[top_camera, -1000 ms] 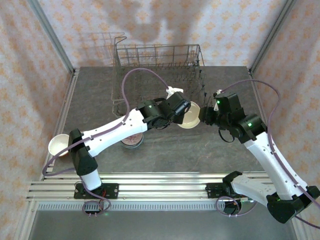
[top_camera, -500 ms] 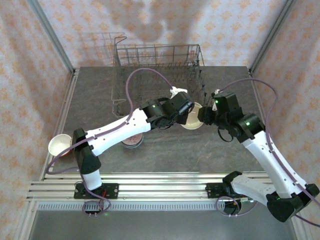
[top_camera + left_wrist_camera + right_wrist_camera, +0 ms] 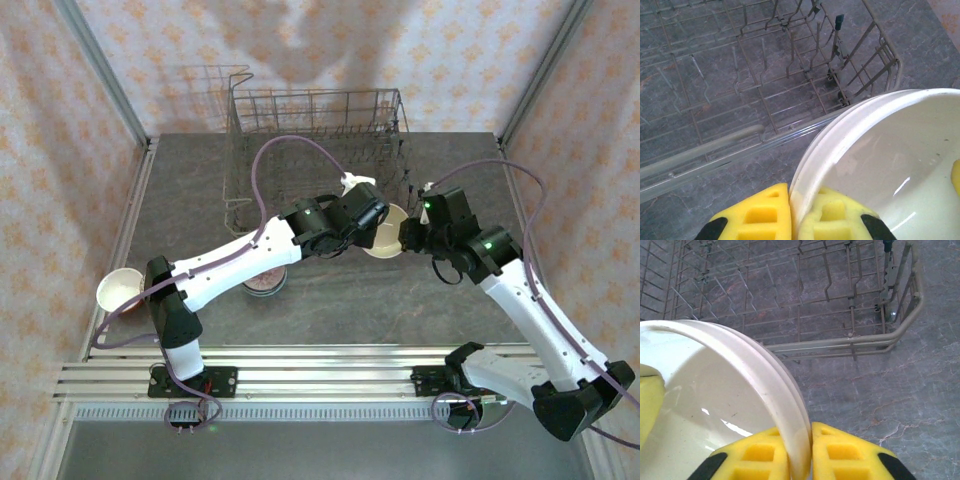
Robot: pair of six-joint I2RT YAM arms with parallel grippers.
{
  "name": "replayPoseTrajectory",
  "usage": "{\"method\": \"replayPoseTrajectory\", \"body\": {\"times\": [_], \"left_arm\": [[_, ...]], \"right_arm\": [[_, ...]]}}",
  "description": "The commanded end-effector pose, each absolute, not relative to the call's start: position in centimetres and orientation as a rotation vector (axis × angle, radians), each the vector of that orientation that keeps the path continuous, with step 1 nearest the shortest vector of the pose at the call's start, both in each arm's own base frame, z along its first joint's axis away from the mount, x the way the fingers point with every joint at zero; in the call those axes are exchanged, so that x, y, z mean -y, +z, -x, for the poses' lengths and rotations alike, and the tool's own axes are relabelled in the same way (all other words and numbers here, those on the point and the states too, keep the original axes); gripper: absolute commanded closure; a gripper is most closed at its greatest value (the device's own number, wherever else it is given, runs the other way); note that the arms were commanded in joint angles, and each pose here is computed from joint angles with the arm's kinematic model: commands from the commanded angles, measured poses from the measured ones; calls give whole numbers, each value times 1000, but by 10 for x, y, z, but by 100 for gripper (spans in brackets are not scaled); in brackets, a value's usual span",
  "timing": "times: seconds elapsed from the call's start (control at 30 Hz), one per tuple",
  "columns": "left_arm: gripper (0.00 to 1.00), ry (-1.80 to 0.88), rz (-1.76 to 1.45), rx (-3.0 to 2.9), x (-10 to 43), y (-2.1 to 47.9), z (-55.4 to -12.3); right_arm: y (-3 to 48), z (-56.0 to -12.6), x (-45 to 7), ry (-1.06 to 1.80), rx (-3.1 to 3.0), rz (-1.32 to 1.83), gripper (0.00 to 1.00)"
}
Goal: Load the bowls into the dish rack
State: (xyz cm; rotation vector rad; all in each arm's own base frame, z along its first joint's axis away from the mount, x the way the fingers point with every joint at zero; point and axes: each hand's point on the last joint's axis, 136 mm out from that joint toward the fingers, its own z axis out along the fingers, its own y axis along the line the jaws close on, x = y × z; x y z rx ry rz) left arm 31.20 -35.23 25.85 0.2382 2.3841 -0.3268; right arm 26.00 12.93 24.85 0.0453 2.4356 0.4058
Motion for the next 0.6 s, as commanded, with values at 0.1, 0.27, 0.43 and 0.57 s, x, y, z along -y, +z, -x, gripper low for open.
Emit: {"method": "replayPoseTrajectory", "body": {"times": [0.1, 0.27, 0.43, 0.57], "left_arm": [[100, -418, -223, -2317, 360, 284, -311], [95, -413, -232, -2315, 358, 284, -309], [78, -409, -240, -2310, 358, 286, -309], [60, -401, -239, -2303, 355, 291, -309]], "right_arm": [[253, -265, -122, 348, -2414, -56, 93], [255, -267, -123, 349, -2406, -56, 98], [256, -269, -124, 358, -2398, -62, 100], [259, -270, -124, 362, -2390, -71, 100]]}}
